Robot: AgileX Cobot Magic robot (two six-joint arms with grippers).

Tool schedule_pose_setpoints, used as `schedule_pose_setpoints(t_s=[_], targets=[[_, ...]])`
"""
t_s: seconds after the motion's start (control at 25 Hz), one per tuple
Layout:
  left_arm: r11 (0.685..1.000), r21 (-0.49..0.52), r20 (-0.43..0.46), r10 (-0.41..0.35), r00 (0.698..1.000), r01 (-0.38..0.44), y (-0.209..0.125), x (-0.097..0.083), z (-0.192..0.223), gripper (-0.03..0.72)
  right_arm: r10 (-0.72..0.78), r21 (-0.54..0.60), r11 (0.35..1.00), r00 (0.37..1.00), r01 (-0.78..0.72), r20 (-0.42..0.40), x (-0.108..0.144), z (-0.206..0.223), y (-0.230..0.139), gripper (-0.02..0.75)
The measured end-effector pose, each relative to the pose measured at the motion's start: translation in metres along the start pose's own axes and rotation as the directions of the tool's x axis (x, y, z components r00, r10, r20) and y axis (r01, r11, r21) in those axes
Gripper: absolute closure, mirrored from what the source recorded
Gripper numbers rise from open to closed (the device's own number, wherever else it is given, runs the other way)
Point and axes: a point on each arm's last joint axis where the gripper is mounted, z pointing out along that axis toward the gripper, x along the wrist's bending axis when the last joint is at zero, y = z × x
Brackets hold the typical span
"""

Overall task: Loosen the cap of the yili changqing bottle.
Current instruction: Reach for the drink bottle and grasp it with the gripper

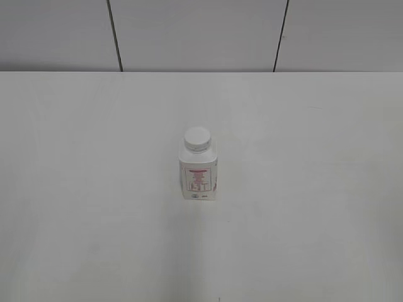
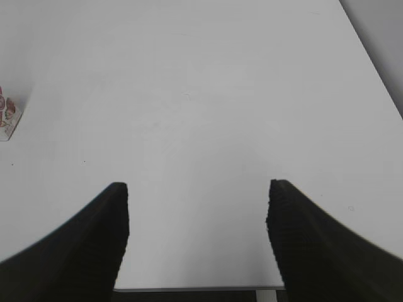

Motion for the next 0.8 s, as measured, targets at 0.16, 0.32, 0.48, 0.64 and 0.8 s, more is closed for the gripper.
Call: schedule_pose_setpoints(t_s=[0.16,0.32,0.48,0.64,0.8], targets=[[1.0,0.0,0.0,0.0,1.0,0.0,0.0,0.0,0.0,0.383,0.004,0.0,1.0,1.0,-0.004,-0.007,0.0006,0.0,0.0,0.194],[1.0,0.0,0.0,0.0,1.0,0.0,0.0,0.0,0.0,0.383,0.004,0.0,1.0,1.0,-0.004,-0.007,0.0006,0.0,0.0,0.194],[1.0,0.0,0.0,0.0,1.0,0.0,0.0,0.0,0.0,0.383,0.004,0.0,1.0,1.0,-0.004,-0.007,0.0006,0.0,0.0,0.194],[1.0,0.0,0.0,0.0,1.0,0.0,0.0,0.0,0.0,0.383,0.004,0.0,1.0,1.0,-0.004,-0.007,0.0006,0.0,0.0,0.194],[1.0,0.0,0.0,0.0,1.0,0.0,0.0,0.0,0.0,0.383,0.004,0.0,1.0,1.0,-0.004,-0.007,0.0006,0.0,0.0,0.194]])
